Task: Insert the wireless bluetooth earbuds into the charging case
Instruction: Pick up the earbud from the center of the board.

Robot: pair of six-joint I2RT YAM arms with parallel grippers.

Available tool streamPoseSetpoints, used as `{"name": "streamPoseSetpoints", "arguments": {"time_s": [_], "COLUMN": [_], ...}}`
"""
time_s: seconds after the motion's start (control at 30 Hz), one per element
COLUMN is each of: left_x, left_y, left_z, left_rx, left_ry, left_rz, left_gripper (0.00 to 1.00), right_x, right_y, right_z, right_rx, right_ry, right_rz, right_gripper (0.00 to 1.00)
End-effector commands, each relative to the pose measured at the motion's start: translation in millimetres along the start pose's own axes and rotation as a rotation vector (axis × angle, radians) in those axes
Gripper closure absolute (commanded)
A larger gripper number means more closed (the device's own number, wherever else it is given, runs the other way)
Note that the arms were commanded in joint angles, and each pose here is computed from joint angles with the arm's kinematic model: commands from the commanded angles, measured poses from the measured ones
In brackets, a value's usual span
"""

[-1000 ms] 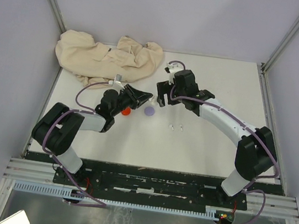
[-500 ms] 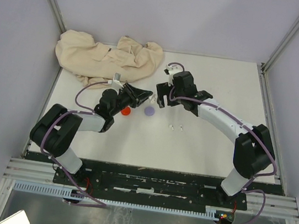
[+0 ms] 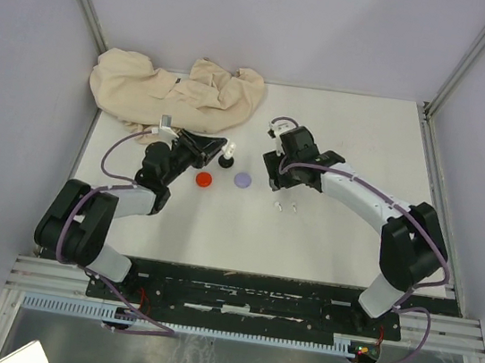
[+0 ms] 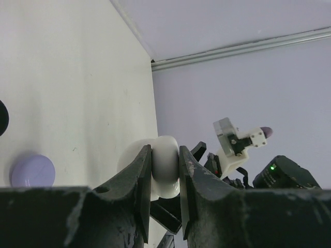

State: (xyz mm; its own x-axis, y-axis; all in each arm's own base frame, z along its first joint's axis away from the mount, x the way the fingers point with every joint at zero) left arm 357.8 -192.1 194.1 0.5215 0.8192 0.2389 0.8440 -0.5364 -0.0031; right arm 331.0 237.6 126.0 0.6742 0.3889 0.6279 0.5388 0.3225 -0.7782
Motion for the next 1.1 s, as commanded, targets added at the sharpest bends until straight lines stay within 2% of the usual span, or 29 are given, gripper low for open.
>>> {"name": "streamPoseSetpoints", "arguments": {"time_s": [0.0, 0.27, 0.53, 1.07], "left_x": [0, 0, -1, 0], "left_y": [-9, -10, -11, -13], "left_z": [-15, -16, -11, -6], "left_rx": [-0.048, -0.055, -0.046, -0.040], "left_ry": [-0.006, -0.005, -0.011, -0.022], "left_rz": [0.012, 0.020, 0.021, 0.019], "left_gripper": [0.97, 0.97, 0.97, 0.97], "right_x": [-16, -30, -38, -44], "right_y": [6, 22, 32, 50], "right_z": [1, 5, 9, 12], "right_rx": [0.012, 0.035, 0.054, 0.053], "right_ry": [-0.028, -0.037, -0.036, -0.051], "right_rz": [0.087, 0.174, 0.214, 0.273], "right_gripper": [0.37, 0.40, 0.46, 0.53]}}
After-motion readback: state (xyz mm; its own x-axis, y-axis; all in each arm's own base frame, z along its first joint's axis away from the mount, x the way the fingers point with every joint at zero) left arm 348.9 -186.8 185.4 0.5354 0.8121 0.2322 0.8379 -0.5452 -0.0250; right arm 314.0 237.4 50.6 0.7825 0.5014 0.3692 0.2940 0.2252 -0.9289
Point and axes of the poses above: each gripper's point midway between its finger pads, its own y axis out along the fingers, its own z axis along the line the jaws close on, x = y × z, the point moved 2 cm from there along -y, back along the fingers, and after that the axes turned 2 degrees about -y, right-handed, at the moved point
